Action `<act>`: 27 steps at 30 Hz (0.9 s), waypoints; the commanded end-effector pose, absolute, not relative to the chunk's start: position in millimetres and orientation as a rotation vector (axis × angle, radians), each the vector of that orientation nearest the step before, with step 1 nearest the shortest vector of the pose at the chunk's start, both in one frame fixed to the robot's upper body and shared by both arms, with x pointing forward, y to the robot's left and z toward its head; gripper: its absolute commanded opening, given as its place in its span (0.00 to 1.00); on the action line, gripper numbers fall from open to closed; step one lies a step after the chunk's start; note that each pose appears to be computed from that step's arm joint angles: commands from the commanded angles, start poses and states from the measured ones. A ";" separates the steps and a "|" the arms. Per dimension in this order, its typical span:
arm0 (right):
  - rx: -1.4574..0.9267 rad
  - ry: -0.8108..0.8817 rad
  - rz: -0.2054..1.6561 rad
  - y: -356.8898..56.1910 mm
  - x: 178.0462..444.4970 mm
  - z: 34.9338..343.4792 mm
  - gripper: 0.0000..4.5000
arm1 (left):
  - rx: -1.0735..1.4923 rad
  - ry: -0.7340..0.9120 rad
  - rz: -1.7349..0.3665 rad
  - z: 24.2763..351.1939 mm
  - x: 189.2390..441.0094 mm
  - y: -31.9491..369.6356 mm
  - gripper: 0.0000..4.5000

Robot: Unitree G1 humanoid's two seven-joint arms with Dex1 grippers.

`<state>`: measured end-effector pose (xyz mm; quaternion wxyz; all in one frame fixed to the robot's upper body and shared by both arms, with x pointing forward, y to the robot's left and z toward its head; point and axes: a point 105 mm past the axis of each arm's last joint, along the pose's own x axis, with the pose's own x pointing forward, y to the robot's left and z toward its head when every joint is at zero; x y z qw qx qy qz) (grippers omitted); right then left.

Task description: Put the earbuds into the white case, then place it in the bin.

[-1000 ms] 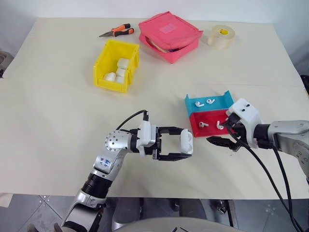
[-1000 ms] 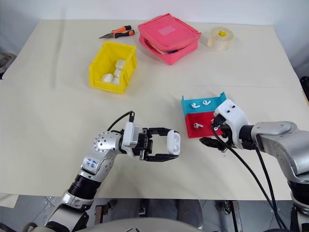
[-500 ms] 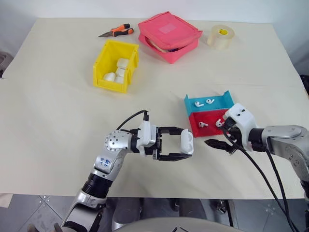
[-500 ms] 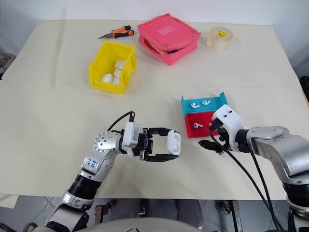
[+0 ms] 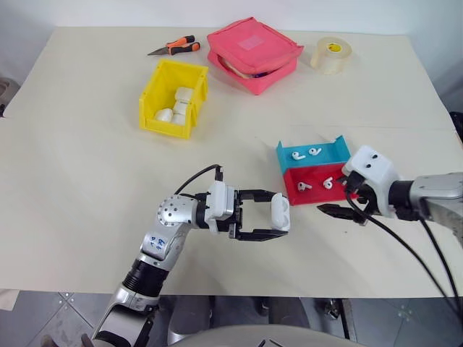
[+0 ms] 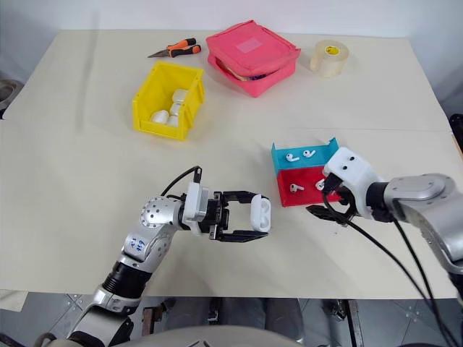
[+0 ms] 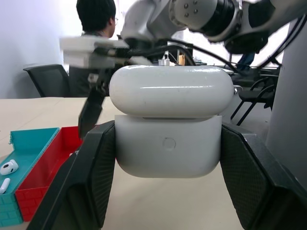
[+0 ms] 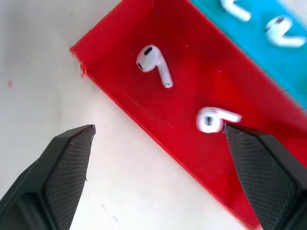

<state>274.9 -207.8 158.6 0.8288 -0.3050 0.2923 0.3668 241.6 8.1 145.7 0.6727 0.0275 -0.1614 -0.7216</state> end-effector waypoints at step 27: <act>-1.439 0.457 1.257 -212.5 331.7 171.3 0.99 | 0.074 -0.394 -1.580 151.6 239.6 15.8 0.62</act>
